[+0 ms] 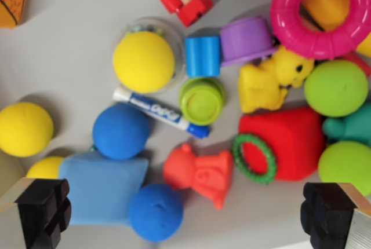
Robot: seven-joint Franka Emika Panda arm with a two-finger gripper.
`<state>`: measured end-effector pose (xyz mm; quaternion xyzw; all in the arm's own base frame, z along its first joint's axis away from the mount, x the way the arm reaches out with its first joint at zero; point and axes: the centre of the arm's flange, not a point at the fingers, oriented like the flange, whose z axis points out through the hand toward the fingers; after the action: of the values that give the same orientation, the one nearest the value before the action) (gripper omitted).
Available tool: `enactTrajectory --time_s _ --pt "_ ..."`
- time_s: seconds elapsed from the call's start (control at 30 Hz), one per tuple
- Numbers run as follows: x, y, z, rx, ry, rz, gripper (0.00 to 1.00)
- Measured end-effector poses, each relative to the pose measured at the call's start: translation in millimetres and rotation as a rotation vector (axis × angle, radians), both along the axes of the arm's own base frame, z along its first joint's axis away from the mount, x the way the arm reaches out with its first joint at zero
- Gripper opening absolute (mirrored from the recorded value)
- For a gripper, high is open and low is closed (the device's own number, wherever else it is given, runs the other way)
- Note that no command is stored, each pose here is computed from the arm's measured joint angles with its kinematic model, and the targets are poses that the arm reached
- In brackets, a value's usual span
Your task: Pick an object from the bin
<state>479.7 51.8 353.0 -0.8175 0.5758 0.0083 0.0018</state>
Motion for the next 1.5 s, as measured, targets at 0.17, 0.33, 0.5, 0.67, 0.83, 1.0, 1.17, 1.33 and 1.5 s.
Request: enactTrajectory --time_s 0.17,0.33,0.5,0.67,0.83,1.0,1.17,1.33,1.5 --pt "-14.6 11.2 -6.2 -0.0042 -0.0006 -0.049 1.0" --pt "-28.5 21.5 -12.0 -0.0064 -0.0013 -0.097 1.0" --pt "-42.8 32.4 -18.2 -0.0079 -0.0015 -0.147 1.0" --pt "-57.4 43.4 -24.2 -0.0094 -0.0014 -0.198 1.0" --pt "-72.0 54.5 -30.5 -0.0116 -0.0026 -0.249 1.0" --pt "-87.4 66.1 -37.1 -0.0139 -0.0021 -0.303 1.0" --pt "-104.7 79.3 -44.4 -0.0155 -0.0028 -0.363 1.0" --pt "-119.5 90.6 -50.9 -0.0188 -0.003 -0.409 1.0" --pt "-121.0 92.6 -69.2 -0.0136 -0.0039 -0.421 1.0"
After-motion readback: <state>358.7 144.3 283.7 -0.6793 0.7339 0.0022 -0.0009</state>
